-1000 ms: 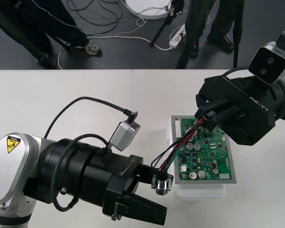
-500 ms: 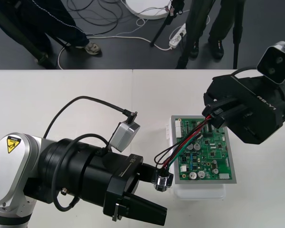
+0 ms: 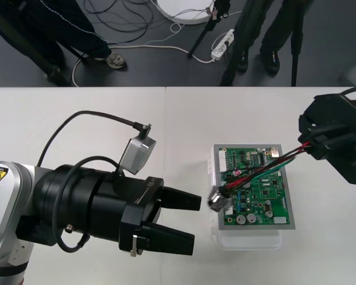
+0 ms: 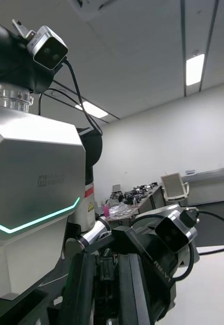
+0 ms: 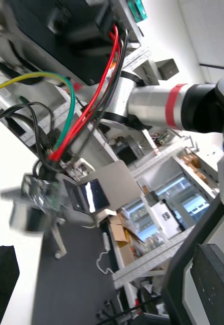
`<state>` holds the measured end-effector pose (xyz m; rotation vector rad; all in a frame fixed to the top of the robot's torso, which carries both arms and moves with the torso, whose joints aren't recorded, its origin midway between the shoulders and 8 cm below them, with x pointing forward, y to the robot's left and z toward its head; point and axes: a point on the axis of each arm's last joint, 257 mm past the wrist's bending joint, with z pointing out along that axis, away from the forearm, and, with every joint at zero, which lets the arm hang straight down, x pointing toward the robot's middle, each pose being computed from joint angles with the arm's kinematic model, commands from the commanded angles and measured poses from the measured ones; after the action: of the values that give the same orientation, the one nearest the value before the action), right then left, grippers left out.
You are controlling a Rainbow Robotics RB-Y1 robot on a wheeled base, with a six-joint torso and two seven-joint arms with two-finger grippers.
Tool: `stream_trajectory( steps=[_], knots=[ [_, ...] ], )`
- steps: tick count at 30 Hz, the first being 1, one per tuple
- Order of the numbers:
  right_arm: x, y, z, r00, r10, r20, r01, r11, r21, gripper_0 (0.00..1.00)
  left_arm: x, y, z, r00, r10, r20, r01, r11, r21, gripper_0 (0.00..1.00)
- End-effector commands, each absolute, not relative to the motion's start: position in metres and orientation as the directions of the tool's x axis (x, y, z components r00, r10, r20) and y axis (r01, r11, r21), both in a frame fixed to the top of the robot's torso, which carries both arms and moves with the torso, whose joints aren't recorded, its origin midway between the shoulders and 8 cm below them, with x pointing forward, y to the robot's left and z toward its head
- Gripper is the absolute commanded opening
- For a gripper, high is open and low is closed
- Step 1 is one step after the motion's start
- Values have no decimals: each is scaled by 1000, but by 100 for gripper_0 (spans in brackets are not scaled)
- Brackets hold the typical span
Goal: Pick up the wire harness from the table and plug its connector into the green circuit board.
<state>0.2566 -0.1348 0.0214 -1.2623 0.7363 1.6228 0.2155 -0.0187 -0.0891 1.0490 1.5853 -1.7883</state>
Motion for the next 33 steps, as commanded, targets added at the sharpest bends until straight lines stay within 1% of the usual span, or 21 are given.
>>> stream_trajectory(
  steps=[1, 6, 10, 19, 23, 27, 33],
  knots=[
    [251, -162, 35, -23, 292, -956, -935, -345, -83, 0, 245, -12, -68, -416, 42, -908, 902, -104, -418, 100],
    [254, -176, 35, -5, 299, -954, -953, -290, -85, 0, 261, -10, -60, -376, 21, -927, 924, -64, -376, 100],
    [256, -186, 34, 17, 300, -954, -964, -249, -96, 0, 276, -6, -54, -287, 7, -958, 958, -19, -287, 100],
    [267, -198, 33, 35, 305, -952, -984, -154, -85, 0, 294, 1, -50, -148, 26, -989, 989, 36, -147, 100],
    [274, -198, 29, 33, 306, -952, -991, -114, -71, 0, 299, 1, -46, -94, 38, -995, 995, 41, -92, 100],
    [281, -193, 27, 43, 307, -951, -996, -64, -66, 0, 306, 2, -39, -64, 12, -998, 998, 12, -64, 100],
    [293, -184, 27, 139, 303, -943, -990, 55, -128, 0, 313, 1, -35, -5, -18, -1000, 999, -36, -4, 100]
  ],
)
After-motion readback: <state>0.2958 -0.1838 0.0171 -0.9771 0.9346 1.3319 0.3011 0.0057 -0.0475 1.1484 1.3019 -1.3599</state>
